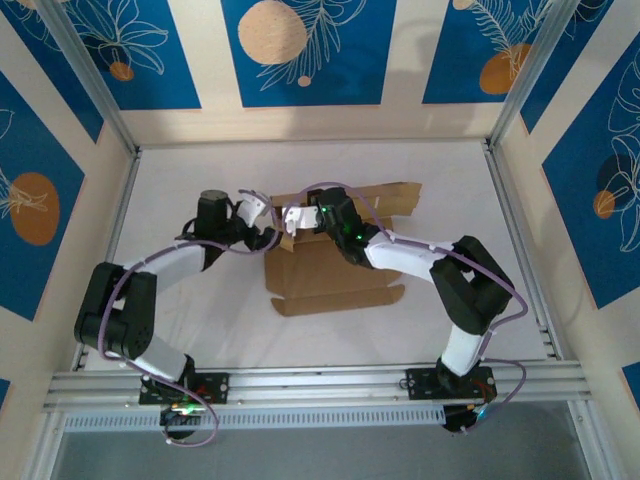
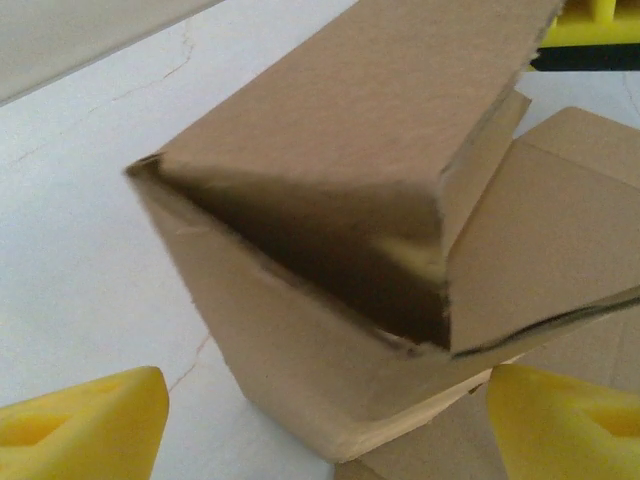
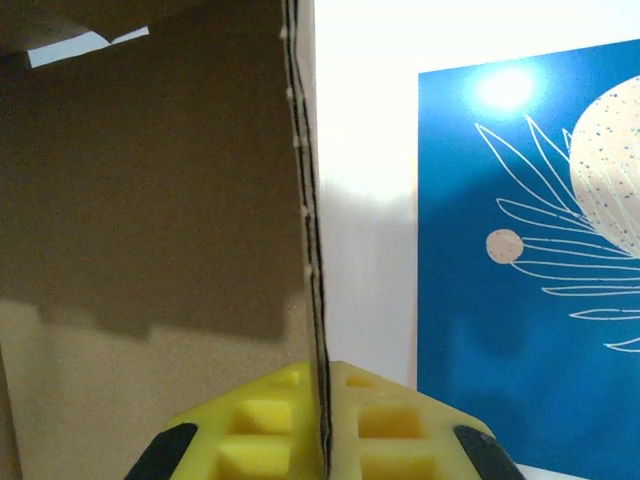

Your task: Fold the paper box

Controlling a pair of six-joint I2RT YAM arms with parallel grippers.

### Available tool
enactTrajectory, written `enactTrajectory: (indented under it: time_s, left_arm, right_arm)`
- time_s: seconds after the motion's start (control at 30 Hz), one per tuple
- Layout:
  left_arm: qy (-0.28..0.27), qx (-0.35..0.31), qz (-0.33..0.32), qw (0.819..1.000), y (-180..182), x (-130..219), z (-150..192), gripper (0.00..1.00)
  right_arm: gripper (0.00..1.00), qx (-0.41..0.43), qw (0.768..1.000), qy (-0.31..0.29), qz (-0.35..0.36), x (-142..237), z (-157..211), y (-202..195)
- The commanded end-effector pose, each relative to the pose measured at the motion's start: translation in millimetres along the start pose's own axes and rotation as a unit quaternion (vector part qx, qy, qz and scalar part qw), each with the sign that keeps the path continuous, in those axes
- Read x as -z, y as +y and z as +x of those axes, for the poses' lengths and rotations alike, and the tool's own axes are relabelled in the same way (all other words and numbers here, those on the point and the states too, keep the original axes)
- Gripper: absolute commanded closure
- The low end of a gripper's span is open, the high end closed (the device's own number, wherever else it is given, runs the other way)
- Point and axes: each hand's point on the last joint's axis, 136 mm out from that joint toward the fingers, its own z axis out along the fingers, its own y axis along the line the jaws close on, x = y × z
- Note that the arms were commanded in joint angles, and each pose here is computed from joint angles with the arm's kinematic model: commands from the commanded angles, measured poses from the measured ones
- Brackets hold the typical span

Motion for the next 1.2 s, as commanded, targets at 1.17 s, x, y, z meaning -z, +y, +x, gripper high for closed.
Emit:
enactTrajectory:
  time_s: [1.17]
  left_arm:
    - [-0.098,-0.032,-0.15,0.983,32,-4,-34,0.17]
  right_arm:
    - [0.97,0.091,0.987,-0.019,0.13,3,-32,-1]
